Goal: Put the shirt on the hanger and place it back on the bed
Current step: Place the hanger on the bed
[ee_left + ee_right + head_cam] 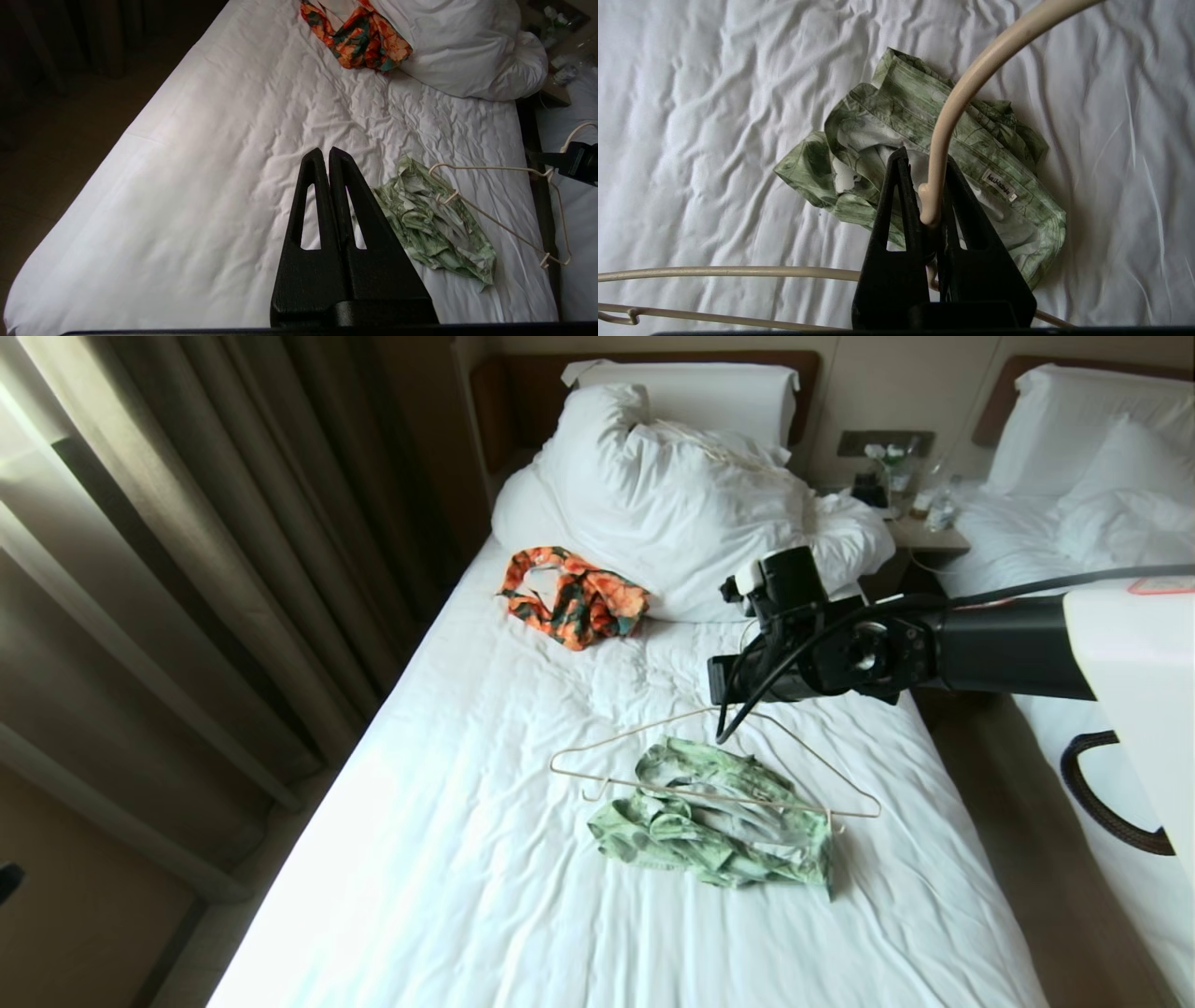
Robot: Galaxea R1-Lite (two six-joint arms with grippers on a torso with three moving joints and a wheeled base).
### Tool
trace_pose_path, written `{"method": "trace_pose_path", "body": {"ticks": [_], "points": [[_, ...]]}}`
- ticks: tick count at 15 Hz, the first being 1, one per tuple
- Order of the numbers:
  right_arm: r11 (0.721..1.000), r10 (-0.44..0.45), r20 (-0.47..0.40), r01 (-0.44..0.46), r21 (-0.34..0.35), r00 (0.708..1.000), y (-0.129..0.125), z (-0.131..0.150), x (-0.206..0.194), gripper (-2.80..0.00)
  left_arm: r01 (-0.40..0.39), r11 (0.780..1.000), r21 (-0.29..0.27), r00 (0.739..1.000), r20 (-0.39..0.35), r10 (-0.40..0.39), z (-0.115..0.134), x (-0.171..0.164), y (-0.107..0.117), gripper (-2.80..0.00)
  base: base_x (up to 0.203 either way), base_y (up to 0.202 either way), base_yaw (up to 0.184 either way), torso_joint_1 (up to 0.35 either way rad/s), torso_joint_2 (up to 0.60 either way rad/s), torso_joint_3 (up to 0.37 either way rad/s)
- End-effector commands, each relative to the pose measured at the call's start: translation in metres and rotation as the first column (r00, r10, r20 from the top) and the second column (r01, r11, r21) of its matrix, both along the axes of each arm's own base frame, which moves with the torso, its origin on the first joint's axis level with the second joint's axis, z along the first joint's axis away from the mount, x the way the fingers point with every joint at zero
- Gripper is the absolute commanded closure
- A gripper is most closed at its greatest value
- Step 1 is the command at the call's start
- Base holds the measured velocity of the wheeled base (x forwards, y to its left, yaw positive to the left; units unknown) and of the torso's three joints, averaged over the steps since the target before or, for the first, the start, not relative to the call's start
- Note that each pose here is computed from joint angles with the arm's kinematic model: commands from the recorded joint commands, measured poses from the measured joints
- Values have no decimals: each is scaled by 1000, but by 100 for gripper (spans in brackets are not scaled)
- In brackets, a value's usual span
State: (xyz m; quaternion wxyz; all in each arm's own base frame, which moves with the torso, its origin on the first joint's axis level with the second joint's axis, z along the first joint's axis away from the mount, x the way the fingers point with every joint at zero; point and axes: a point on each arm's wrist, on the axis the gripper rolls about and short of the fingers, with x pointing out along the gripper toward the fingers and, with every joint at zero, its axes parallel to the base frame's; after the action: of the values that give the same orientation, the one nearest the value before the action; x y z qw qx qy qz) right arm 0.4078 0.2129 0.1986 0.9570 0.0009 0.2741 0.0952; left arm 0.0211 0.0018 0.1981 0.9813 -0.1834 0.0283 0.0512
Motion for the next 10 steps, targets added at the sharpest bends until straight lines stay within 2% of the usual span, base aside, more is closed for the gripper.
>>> {"method": "trace_pose_path", "body": {"ticks": [1,6,7,10], "points": [[998,2,-99,-9,-67,995,-5,-47,17,0,2,1000,4,1000,32,-2,-2,-12,-3,0,0,0,0,0,0,0],[988,-25,-201,-7,-155,979,-17,-109,42,0,-5,1000,0,1000,23,5,-6,-14,-3,0,0,0,0,0,0,0],[987,-30,-207,-3,-158,978,-19,-113,44,-280,-6,1000,-1,1000,21,6,-7,-14,-3,0,0,0,0,0,0,0],[986,-36,-211,1,-165,977,-19,-111,42,-280,-6,1000,3,999,36,6,-8,-17,-4,0,0,0,0,0,0,0]]}}
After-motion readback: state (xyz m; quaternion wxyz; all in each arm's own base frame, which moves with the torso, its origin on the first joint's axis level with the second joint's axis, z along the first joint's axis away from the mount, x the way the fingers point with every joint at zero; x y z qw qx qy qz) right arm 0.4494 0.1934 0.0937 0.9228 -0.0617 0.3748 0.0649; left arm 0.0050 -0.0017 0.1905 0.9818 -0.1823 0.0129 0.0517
